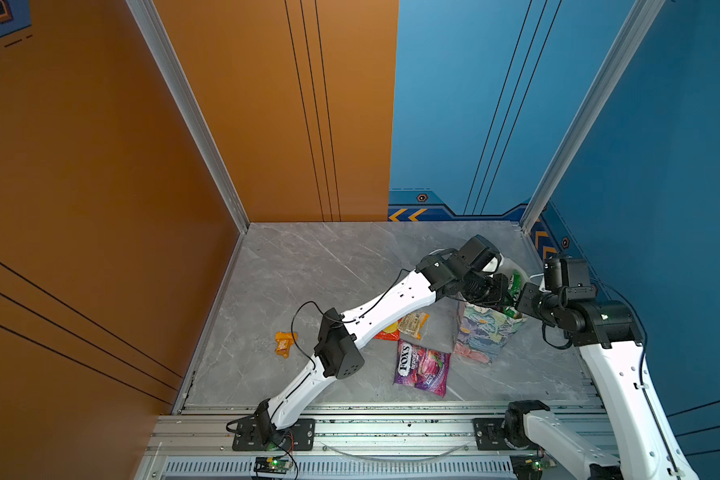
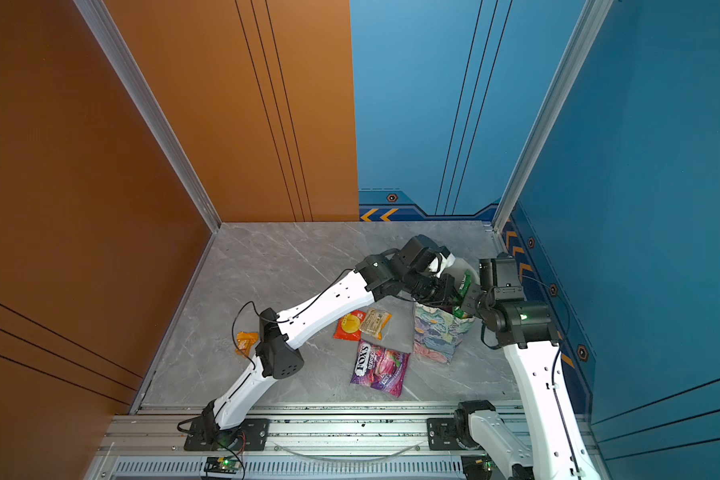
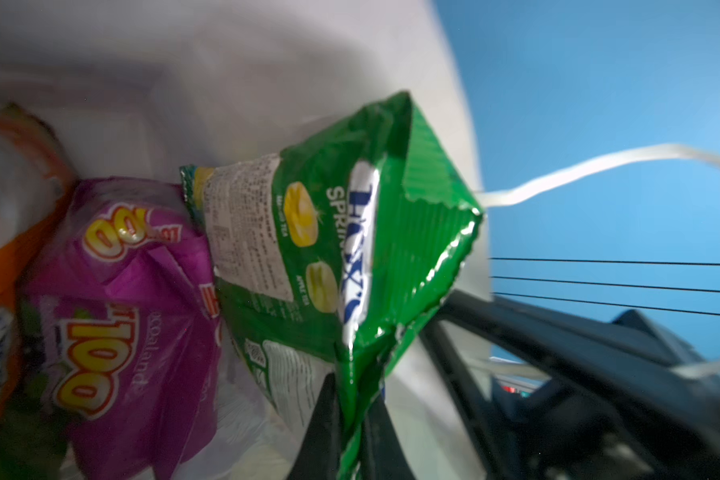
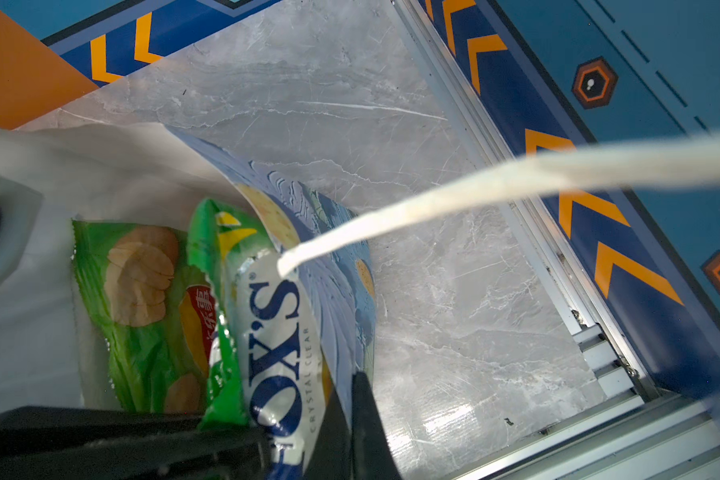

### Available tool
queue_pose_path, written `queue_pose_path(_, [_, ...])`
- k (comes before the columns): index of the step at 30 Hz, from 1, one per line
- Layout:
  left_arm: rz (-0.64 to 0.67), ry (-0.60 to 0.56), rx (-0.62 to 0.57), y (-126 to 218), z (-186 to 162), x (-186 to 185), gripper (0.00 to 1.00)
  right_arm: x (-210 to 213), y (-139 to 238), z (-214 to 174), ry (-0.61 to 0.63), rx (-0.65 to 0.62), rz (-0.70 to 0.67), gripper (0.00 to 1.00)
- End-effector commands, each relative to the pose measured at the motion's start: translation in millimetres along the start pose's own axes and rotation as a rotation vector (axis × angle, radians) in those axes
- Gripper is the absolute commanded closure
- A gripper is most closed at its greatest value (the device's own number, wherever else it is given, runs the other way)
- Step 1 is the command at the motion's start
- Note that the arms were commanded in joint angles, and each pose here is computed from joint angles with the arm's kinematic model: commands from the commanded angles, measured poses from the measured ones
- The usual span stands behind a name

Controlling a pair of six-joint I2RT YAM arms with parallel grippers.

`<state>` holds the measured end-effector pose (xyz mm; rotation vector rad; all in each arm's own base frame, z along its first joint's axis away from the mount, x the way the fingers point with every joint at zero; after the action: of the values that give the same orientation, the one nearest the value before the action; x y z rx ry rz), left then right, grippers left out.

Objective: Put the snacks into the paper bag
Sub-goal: 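Lower the green Fox's packet into the paper bag with the left gripper, then open the left gripper to release the green packet and lift out of the bag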

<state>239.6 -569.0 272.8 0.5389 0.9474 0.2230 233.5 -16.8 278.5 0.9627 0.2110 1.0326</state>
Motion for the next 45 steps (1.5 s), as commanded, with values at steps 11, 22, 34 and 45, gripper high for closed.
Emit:
queue_pose_path(11, [0.219,-0.047,0.033,19.8,-2.0,54.7,1.00,6.8,0.6,7.2,-0.032,-0.040,0.052,1.00])
queue_pose_path(22, [0.335,-0.090,-0.001,33.4,6.2,71.6,1.00,38.5,-12.8,-3.9,-0.005,0.012,0.140,1.00])
queue_pose_path(34, [0.457,-0.086,-0.082,73.4,23.0,87.0,1.00,102.0,-16.1,-10.2,0.082,0.038,0.258,1.00])
queue_pose_path(45, [0.274,-0.063,-0.024,22.2,12.7,59.7,1.00,67.3,-17.9,-3.2,0.027,0.021,0.208,1.00])
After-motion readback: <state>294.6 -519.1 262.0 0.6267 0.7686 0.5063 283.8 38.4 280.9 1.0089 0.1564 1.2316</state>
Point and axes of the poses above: each gripper's point midway between its finger pads, its own y axis back along the fingers, its own x axis along the line the jaws close on, z = x × y, the point moved 1 cm from there along y, back along the fingers, and after that the axes turned 14 degrees about -y, right-handed, at the moved point
